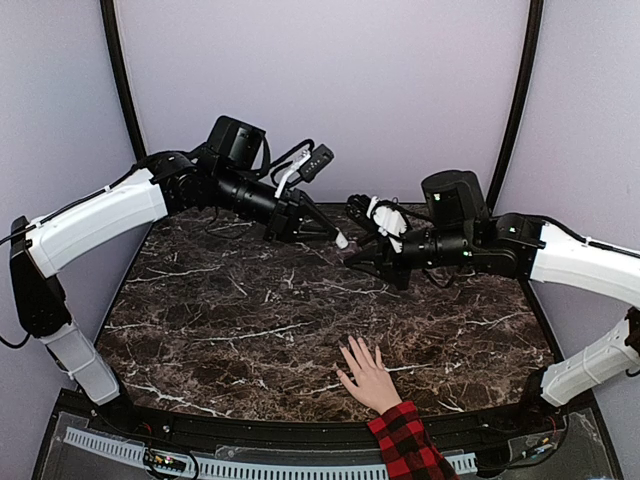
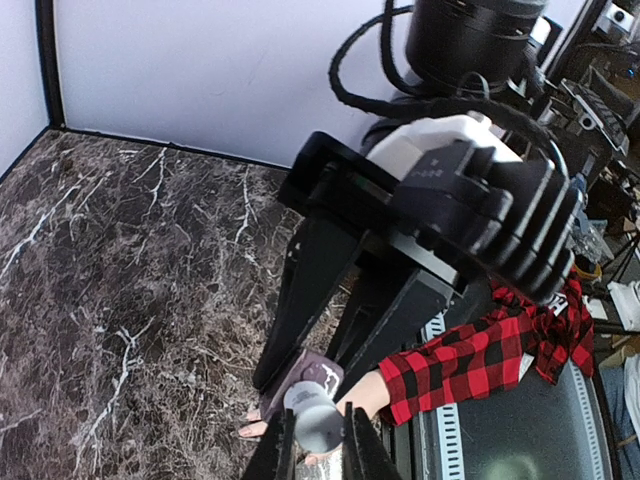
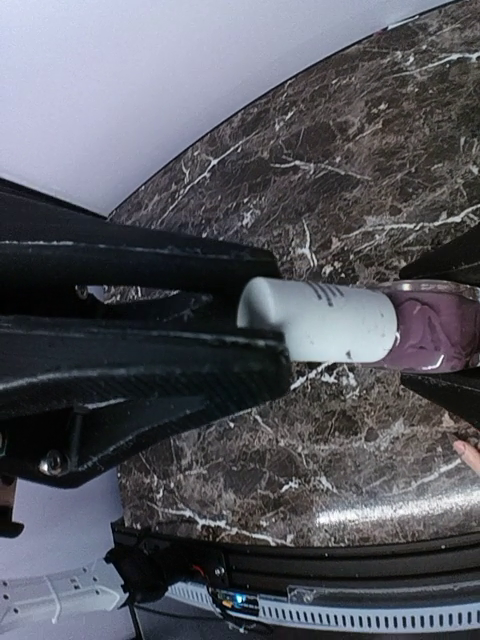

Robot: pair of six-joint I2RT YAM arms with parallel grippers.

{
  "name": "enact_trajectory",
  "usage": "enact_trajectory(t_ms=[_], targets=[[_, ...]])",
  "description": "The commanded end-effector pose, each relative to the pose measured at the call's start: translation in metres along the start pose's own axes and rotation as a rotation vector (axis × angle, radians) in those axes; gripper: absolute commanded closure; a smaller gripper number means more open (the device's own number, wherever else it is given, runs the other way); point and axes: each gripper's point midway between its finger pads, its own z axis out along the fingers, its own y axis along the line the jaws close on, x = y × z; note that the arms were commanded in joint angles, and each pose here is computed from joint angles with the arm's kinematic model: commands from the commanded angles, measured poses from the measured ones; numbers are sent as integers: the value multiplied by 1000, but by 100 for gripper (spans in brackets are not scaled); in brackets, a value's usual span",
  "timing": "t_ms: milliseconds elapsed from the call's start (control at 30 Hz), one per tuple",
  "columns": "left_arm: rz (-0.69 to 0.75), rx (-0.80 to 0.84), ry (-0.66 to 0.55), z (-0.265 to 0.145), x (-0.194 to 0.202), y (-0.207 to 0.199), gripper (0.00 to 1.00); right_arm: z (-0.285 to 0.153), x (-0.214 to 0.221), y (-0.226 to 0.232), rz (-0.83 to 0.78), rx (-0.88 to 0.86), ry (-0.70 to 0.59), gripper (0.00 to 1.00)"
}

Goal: Paint the nails
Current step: Screw the nail polish bottle cap onto the nail polish bottle.

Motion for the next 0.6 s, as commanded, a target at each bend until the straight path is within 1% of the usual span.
enact_trajectory(t_ms=[0,267,367,433,500,533,567], targets=[[186,139,-26,-1,1,-42,98,-15,-53,30,-48,-203,-185,100],[322,231,-24,-3,15,-66,97,-32,-63,54,-47,-419,-246,100],[359,265,-17,-3,19,-74,96,-37,-66,59,-40,-476,-262,100],[399,273,-26,-5,20,-78,95,-39,-67,57,-35,-478,-268,100],[397,229,-38,-8,15,-76,86,-38,-66,52,-31,-446,-266,100],[387,183,-41,-9,10,-70,76,-37,-64,49,-29,-429,-262,100],[390,155,-53,-14,5,-69,72,-36,-64,44,-27,-397,-262,100]])
